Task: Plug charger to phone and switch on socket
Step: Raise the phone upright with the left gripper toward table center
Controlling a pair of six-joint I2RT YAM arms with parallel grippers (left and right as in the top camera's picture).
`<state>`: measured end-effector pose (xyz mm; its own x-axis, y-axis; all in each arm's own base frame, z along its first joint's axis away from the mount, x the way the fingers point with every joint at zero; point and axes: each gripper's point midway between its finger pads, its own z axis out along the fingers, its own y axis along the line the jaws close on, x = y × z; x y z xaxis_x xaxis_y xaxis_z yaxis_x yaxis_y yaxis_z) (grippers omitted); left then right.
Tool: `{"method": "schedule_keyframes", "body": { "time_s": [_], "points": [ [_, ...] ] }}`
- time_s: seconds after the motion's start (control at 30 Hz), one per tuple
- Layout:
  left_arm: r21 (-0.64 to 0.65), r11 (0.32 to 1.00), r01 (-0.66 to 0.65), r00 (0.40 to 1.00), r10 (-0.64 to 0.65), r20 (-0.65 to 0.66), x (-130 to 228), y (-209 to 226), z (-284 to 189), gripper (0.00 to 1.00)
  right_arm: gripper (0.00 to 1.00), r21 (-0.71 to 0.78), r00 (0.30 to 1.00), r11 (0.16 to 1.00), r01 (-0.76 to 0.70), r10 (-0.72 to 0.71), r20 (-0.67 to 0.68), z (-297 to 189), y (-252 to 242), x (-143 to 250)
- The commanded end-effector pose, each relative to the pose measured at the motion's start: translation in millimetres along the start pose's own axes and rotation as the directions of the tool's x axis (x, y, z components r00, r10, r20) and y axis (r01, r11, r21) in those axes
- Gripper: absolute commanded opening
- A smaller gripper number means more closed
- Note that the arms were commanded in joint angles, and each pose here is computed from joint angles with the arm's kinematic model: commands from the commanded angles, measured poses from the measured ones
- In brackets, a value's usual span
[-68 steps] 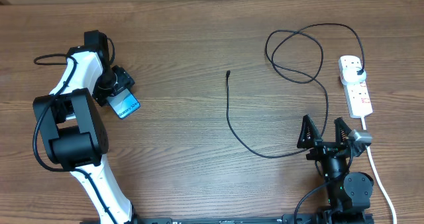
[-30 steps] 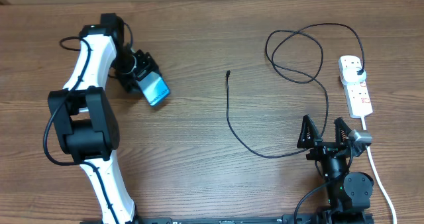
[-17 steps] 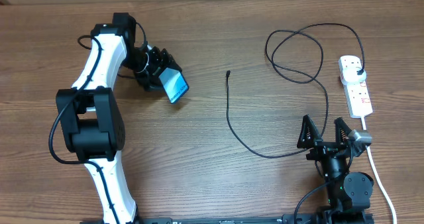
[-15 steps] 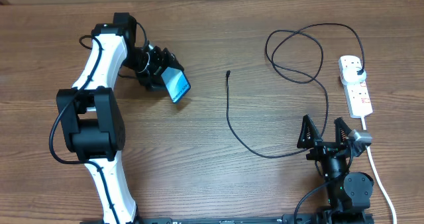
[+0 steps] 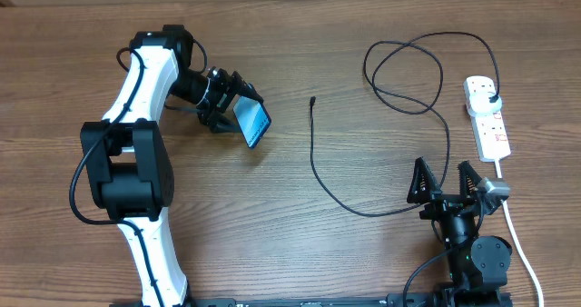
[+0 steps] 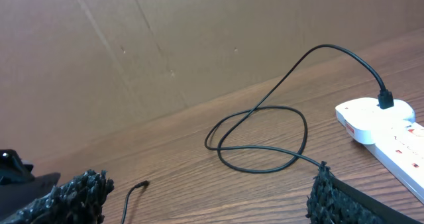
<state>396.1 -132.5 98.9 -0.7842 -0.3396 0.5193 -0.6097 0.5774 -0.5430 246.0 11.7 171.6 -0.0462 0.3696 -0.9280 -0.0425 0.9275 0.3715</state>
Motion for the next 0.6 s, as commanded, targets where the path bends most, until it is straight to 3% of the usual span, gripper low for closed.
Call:
{"method": "schedule_keyframes", "body": {
  "time_s": [0.0,0.1,0.17,0.3,0.57],
  "points": [
    [0.041,0.999,0.012,0.999,-0.011,-0.033,9.5,-12.5,-4.0,0.54,1.0,0.009,1.0,1.0,0.003,-0.003,0.007,0.2,-2.5,1.2],
    [0.024,0.999,0.044,0.998,-0.042,-0.056,16.0,-8.4,-4.2,0.53,1.0,0.009,1.0,1.0,0.003,-0.003,0.007,0.2,-2.5,1.2],
    [0.017,0.998,0.054,0.997,-0.053,-0.062,18.0,-6.8,-4.3,0.45,1.0,0.009,1.0,1.0,0.003,-0.003,0.007,0.2,-2.5,1.2],
    [0.015,0.998,0.056,0.996,-0.055,-0.063,18.3,-6.5,-4.3,0.41,1.0,0.009,1.0,1.0,0.003,-0.003,0.007,0.2,-2.5,1.2],
    [0.015,0.998,0.057,0.996,-0.056,-0.064,18.5,-6.4,-4.3,0.45,1.0,0.009,1.0,1.0,0.003,-0.003,0.007,0.2,-2.5,1.2]
  ]
}}
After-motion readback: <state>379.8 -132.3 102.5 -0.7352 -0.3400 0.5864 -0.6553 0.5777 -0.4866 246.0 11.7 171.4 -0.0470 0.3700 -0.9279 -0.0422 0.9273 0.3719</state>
